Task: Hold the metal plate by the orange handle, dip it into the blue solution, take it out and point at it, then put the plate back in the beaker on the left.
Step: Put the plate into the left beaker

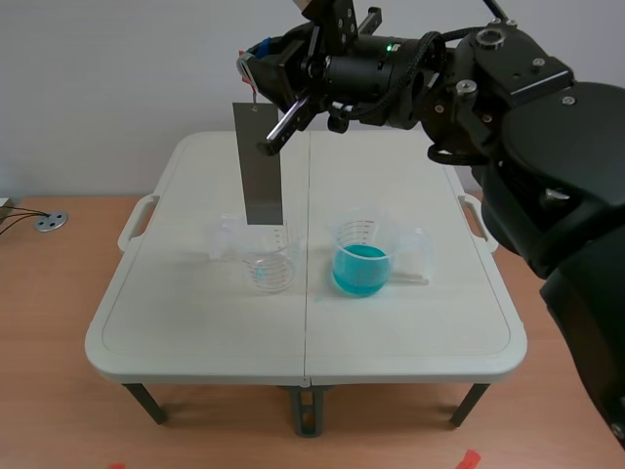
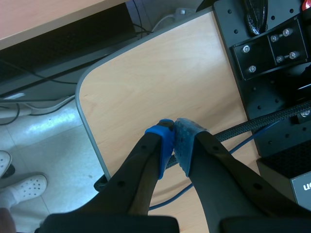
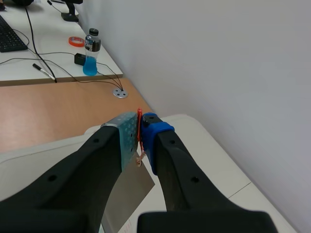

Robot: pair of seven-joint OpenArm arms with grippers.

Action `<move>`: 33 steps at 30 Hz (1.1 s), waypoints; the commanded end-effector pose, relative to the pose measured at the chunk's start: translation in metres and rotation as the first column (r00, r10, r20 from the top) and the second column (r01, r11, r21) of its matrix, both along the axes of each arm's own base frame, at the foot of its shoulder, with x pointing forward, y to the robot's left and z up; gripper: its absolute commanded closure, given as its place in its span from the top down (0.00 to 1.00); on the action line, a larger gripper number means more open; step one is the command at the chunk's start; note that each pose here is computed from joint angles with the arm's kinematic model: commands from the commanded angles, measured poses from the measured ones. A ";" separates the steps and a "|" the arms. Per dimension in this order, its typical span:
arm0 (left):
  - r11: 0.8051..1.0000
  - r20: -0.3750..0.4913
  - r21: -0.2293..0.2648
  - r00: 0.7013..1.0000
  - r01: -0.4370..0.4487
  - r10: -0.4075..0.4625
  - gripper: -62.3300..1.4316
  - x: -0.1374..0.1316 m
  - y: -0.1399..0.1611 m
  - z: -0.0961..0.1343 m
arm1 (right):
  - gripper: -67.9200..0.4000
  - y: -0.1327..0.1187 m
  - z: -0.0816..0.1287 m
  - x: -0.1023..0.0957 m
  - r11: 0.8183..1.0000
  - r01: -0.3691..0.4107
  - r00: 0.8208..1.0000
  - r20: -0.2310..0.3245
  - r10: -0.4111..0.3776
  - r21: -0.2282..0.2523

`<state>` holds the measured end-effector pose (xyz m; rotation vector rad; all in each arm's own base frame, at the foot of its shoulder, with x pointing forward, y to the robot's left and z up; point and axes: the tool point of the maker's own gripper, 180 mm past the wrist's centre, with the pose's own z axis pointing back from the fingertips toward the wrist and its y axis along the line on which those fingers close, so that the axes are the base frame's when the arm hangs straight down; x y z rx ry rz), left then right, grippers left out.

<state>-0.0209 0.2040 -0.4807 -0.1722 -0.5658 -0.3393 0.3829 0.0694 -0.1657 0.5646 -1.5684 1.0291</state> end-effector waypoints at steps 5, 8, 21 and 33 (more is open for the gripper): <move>1.000 0.001 -0.004 1.000 -0.012 0.012 0.05 -0.002 -0.001 0.001 | 0.02 -0.001 0.009 0.006 0.999 -0.002 1.000 0.017 0.001 0.046; 1.000 -0.006 -0.001 1.000 -0.012 0.012 0.05 -0.004 0.000 0.001 | 0.02 -0.002 0.003 0.008 0.999 0.001 1.000 -0.001 -0.001 0.049; 1.000 -0.030 0.008 1.000 -0.010 0.010 0.05 -0.007 0.001 -0.002 | 0.02 0.001 -0.024 0.011 0.998 0.006 0.998 -0.069 -0.001 0.069; 1.000 -0.034 0.014 0.999 -0.008 0.009 0.05 -0.003 0.002 -0.004 | 0.02 0.003 -0.046 0.012 0.995 0.010 0.992 -0.125 0.002 0.097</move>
